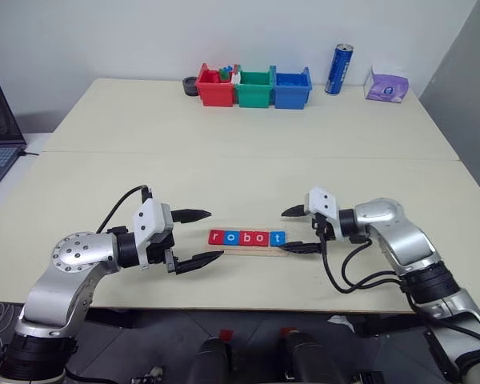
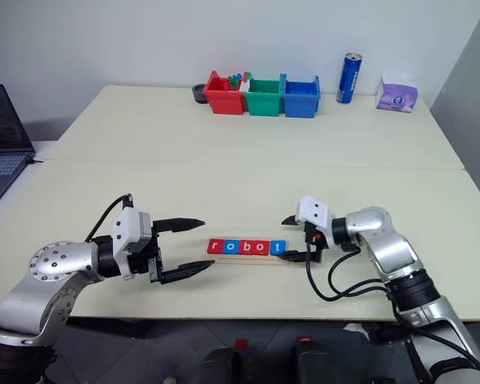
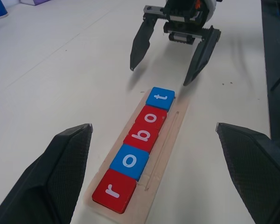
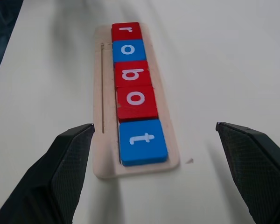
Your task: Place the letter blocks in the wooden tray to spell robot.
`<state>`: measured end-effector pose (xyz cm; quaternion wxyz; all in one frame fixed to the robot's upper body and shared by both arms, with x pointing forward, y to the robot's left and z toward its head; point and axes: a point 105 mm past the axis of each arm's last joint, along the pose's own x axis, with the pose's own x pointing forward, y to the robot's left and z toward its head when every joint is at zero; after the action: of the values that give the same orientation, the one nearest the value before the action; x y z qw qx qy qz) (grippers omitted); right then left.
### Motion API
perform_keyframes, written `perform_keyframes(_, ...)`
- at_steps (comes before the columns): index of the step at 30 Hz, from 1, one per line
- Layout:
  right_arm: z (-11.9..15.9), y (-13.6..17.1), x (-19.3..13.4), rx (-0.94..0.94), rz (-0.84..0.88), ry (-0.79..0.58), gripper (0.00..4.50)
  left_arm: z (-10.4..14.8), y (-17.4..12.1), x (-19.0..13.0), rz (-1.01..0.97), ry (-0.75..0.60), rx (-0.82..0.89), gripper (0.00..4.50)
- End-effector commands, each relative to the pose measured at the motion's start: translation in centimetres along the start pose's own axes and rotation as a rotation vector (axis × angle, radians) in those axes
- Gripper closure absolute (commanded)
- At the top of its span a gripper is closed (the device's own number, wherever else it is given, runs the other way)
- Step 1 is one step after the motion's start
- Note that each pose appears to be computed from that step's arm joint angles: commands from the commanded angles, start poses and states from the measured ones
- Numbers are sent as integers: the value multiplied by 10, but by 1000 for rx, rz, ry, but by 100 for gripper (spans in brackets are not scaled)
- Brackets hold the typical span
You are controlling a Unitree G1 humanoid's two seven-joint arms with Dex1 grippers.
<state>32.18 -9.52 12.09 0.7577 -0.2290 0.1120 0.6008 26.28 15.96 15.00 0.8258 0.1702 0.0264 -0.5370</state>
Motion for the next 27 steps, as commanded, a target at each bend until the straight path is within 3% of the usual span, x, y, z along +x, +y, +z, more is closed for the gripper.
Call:
perform_keyframes(1,1,0,-10,-24,-12,-18,3,9,-1,2,-16,-24,42,0)
perform_keyframes(4,-4,3,-4,-33,-18,-15,88,10,-1,5,-25,-31,43,0)
perform_keyframes(14,-4,8,9,-57,-7,-26,449,11,2,5,-24,-27,53,0)
perform_keyframes(27,-9,12,14,-72,10,-10,449,11,2,3,-16,-24,53,0)
